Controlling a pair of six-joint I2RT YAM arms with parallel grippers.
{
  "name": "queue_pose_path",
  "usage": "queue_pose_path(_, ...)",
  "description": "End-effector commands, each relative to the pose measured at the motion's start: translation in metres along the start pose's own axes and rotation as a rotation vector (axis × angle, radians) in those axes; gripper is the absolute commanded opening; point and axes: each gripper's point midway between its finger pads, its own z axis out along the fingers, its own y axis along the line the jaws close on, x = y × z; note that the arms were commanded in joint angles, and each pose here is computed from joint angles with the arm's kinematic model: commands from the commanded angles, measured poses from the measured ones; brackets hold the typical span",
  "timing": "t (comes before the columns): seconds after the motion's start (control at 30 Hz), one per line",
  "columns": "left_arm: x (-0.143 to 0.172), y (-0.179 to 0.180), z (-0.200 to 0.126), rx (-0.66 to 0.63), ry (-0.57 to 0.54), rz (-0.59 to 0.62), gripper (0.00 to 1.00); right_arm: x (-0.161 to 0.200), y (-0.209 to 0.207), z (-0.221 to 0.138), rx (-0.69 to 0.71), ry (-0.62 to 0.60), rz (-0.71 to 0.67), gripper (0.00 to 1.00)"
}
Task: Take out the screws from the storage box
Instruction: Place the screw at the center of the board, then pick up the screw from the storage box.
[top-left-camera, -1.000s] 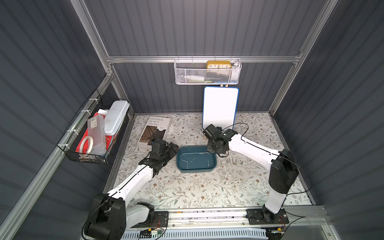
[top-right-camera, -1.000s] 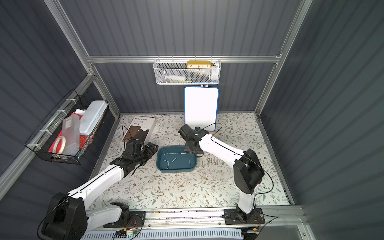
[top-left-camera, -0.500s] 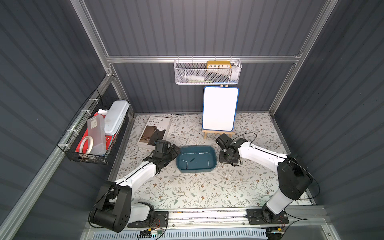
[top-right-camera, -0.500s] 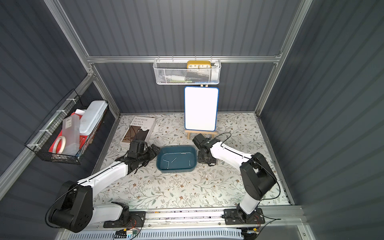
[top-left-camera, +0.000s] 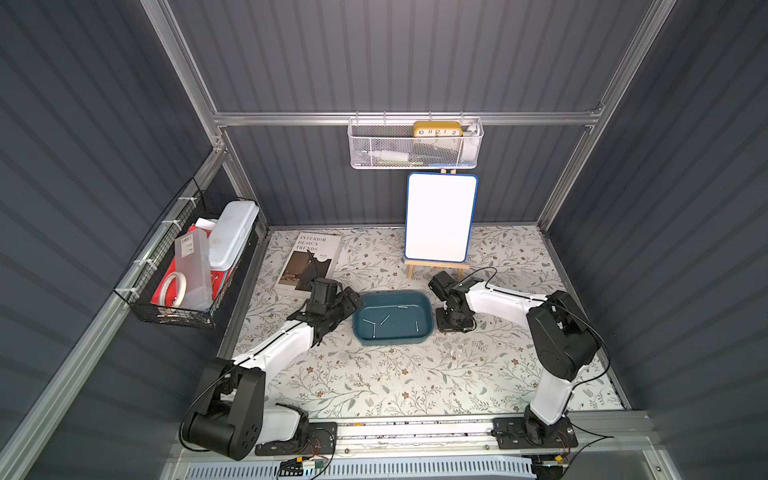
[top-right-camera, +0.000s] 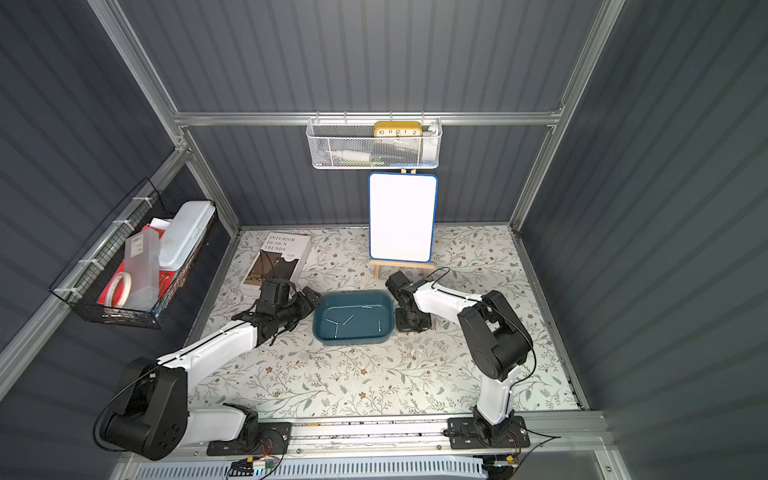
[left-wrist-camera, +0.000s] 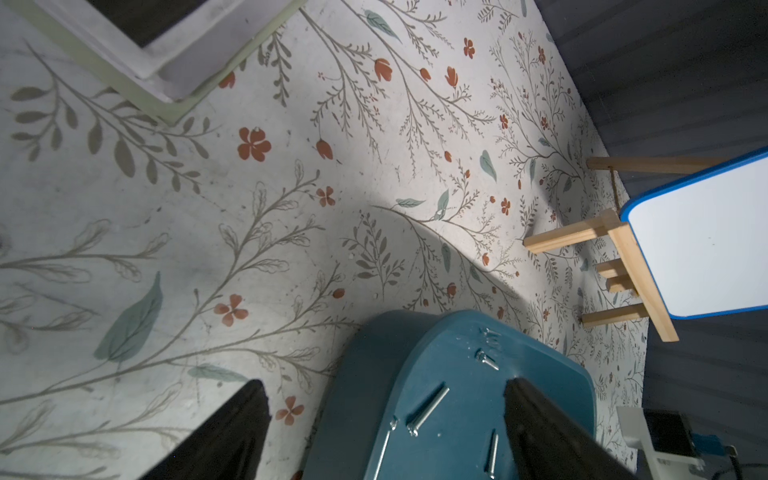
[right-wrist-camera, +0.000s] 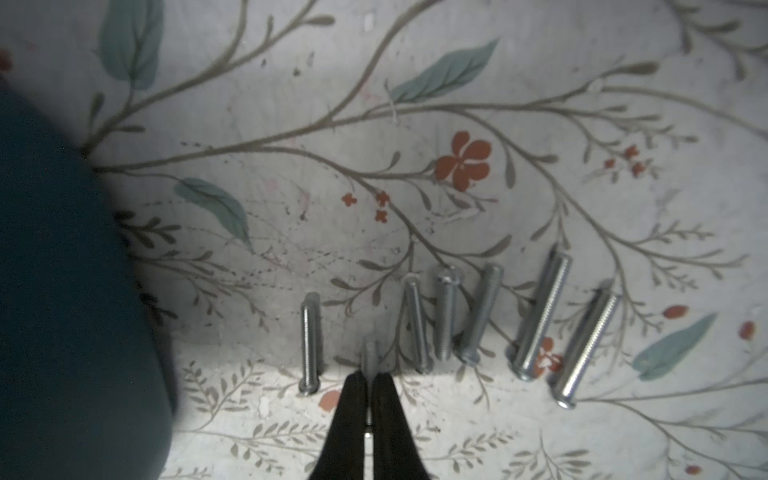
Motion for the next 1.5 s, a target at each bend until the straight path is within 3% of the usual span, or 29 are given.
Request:
queue_pose_path(0.0, -0.006, -0.005, 0.000, 0.007, -0.007, 0.024, 0.92, -0.002, 0.000, -0.001, 0.001, -0.002, -0.025, 0.11)
queue_pose_path(0.23, -0.012, -0.012, -0.007, 0.028, -0.033, 0.027, 0.92, -0.010, 0.005, -0.026, -0.037, -0.030, -0.033, 0.26)
queue_pose_path(0.4, -0.017, -0.019, -0.019, 0.061, -0.064, 0.018, 0.92, -0.024, 0.015, -0.075, -0.122, -0.155, -0.057, 0.22)
queue_pose_path(0.53, -0.017, -0.029, -0.034, 0.130, -0.087, -0.005, 0.92, -0.030, 0.040, -0.118, -0.236, -0.303, -0.173, 0.24)
queue_pose_path(0.67, -0.013, -0.030, -0.040, 0.161, -0.084, -0.028, 0.92, -0.033, 0.072, -0.142, -0.299, -0.376, -0.316, 0.32)
queue_pose_path(1.03, -0.013, -0.029, -0.049, 0.167, -0.098, -0.033, 0.92, -0.045, 0.128, -0.073, -0.173, -0.211, -0.536, 0.39)
queue_pose_path(1.23, -0.008, -0.020, -0.041, 0.130, -0.077, -0.037, 0.93, -0.060, 0.137, -0.048, -0.131, -0.214, -0.511, 0.46)
queue_pose_path(1.47, -0.007, -0.019, -0.040, 0.127, -0.074, -0.039, 0.93, -0.071, 0.134, -0.032, -0.073, -0.242, -0.494, 0.47)
